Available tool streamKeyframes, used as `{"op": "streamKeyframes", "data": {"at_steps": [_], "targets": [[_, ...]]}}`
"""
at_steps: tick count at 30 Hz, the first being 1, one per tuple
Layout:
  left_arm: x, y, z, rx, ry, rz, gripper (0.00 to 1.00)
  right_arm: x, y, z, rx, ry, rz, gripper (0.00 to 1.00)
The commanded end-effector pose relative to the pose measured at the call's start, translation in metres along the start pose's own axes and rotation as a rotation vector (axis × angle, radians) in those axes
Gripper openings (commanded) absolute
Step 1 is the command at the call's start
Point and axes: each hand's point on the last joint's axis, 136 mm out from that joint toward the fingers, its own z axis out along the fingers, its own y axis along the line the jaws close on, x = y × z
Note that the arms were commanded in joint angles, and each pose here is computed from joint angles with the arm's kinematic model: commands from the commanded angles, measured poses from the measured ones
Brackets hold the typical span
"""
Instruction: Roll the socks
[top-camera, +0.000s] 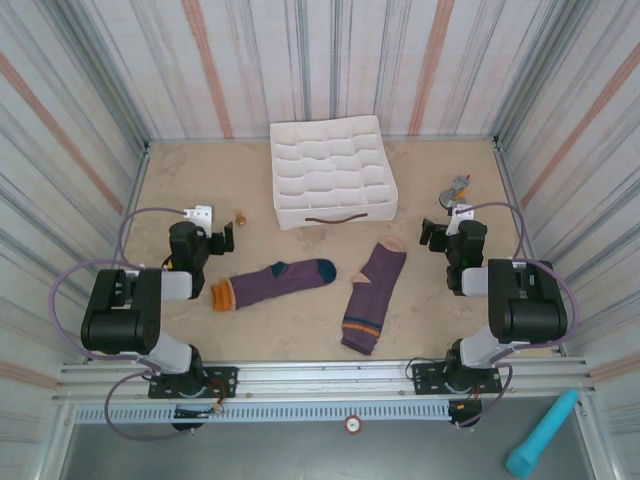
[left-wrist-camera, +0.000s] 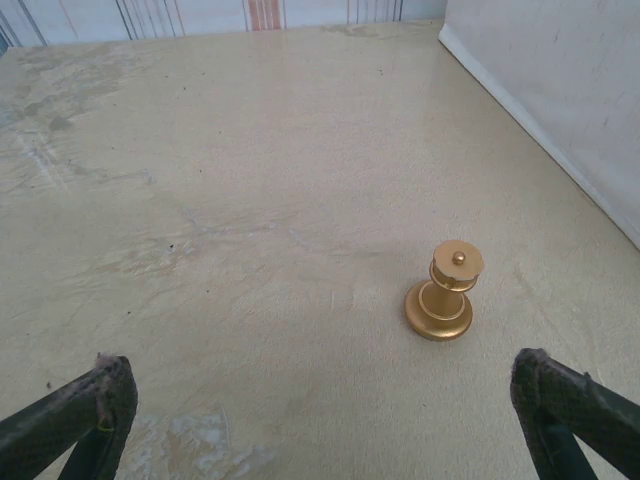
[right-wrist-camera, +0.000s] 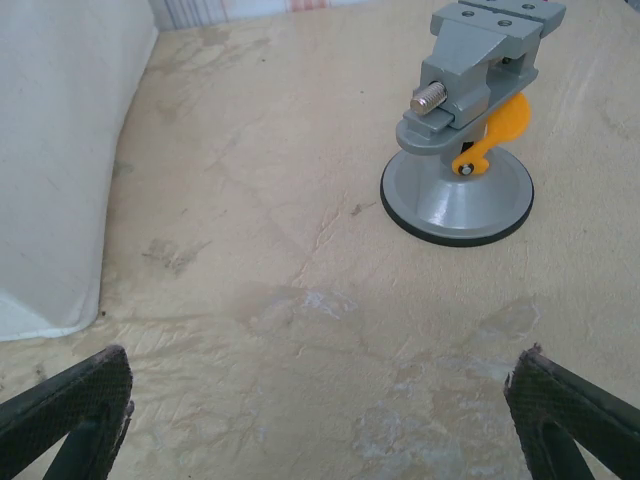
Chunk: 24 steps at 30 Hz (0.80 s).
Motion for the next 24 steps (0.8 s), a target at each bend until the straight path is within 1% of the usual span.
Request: {"op": "streamKeyframes", "data": {"at_steps": [1, 24], "targets": [[-0.0051, -0.0005, 0.0003, 0.002, -0.013, 0.011, 0.99, -0.005, 0.0013, 0.0014, 0.001, -0.009, -0.017, 0.99], [-0.0055, -0.0009, 0.0005, 0.002, -0.013, 0.011, 0.99, -0.0058, -0.0002, 0.0015, 0.0, -0.01, -0.008, 0.99]]}}
